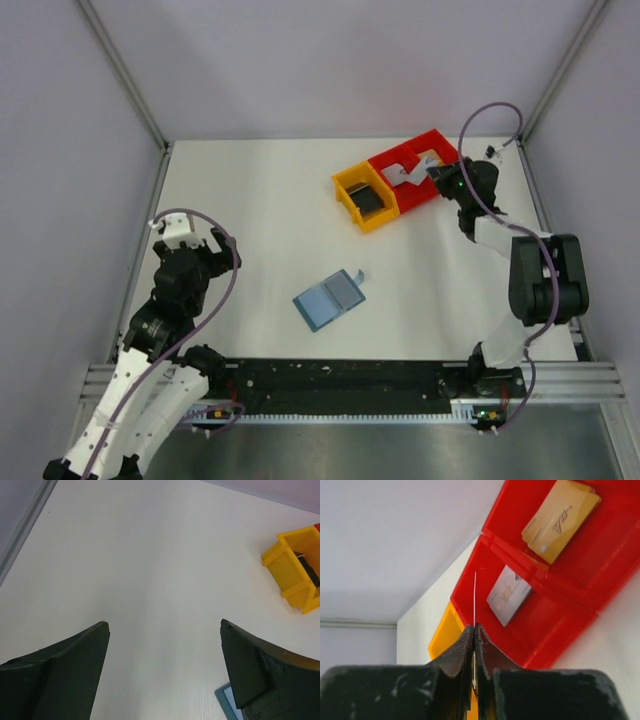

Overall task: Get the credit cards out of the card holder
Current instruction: Place the credit card in the storage box.

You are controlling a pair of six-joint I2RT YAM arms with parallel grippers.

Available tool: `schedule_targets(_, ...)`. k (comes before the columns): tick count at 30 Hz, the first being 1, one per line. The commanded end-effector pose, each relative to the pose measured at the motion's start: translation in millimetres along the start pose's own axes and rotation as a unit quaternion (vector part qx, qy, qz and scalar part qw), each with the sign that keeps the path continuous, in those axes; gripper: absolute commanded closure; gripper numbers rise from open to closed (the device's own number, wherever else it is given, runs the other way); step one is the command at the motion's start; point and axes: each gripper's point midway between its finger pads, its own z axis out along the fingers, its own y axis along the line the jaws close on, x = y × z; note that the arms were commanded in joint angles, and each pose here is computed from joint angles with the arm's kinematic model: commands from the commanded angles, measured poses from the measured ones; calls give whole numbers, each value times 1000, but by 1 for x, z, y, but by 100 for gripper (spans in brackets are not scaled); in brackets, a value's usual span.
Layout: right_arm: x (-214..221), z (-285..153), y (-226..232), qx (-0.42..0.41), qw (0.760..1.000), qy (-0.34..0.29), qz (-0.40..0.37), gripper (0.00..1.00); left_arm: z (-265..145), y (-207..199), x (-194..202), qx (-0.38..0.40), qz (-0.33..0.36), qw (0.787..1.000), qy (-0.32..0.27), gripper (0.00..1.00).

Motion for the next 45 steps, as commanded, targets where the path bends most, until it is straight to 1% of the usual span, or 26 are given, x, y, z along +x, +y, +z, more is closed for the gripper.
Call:
schedule_targets(1,-38,36,46,-50,995,-78,24,100,2,12,-14,-32,13,999,-32,4)
schedule_targets(5,-23,68,48,-46,996,-65,34,100,4,9,-11,-26,17,999,-23,4)
schedule_targets(6,-23,74,48,-41,996,-72,36,100,4,9,-10,-25,18,999,-23,4)
schedule_targets(10,-5,93,49,-29,997,-67,35,100,5,8,-9,-21,20,999,-20,4)
schedule_targets(16,15,104,35,1,997,-69,31,100,4,6,-7,-15,21,1000,-18,4)
schedule_targets(20,27,108,22,14,998,-56,31,100,4,3,-7,-6,20,1000,-18,4)
schedule_targets(29,59,118,20,13,1000,-1,24,99,4,3,-6,-4,21,1000,-16,4)
schedule_targets(30,60,118,20,12,1000,1,24,95,4,2,-6,-3,20,1000,-17,4)
schedule_targets(31,61,116,23,9,1000,5,24,88,4,3,-6,-4,21,1000,-16,4)
schedule_targets(32,61,114,23,11,1000,7,21,85,4,2,-5,-3,21,1000,-15,4)
schedule_targets(33,60,111,24,13,1000,8,14,79,4,3,-5,-4,21,1000,-15,4)
schedule_targets(36,52,97,29,19,1000,6,-10,70,4,3,-5,-4,22,1000,-14,4)
schedule_targets(41,36,60,36,41,997,5,-66,58,4,-2,-3,7,21,1000,-9,4)
schedule_targets(45,20,18,47,38,993,-1,-111,56,4,-4,-2,12,22,1000,-5,4)
